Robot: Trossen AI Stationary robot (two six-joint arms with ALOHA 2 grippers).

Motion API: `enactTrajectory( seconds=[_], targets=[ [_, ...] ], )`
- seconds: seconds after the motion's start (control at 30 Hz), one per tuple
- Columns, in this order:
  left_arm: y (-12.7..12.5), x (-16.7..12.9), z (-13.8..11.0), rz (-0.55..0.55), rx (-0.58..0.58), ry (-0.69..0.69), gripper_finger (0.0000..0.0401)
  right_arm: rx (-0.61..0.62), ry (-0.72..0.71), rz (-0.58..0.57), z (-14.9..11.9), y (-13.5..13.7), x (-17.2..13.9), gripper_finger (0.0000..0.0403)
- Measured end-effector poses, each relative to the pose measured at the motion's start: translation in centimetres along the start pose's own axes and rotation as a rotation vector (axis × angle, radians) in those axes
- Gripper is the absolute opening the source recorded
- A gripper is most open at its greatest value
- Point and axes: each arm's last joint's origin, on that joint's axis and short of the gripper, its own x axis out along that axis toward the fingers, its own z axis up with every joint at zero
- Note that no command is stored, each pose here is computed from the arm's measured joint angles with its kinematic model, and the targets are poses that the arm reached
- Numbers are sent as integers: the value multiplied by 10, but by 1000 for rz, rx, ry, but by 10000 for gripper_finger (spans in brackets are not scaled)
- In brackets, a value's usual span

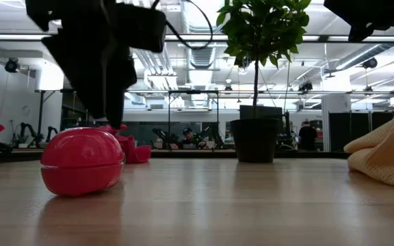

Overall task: Pick and placing Produce into tupperware
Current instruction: Put the green pepper into the blue bin

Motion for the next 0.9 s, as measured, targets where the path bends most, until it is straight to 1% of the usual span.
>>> enactTrajectory(
  seconds=[0.27, 0.67, 0.9],
  targets=[
    [-3, 22, 0, -14, 1, 80, 331, -7, 8, 3, -1, 0, 0, 68],
    [-2, 57, -4, 26, 2, 179, 331, -19, 21, 8, -2, 1, 0, 68],
    [-2, 56, -4, 21, 9, 180, 331, -19, 22, 9, -3, 1, 0, 68]
  ],
)
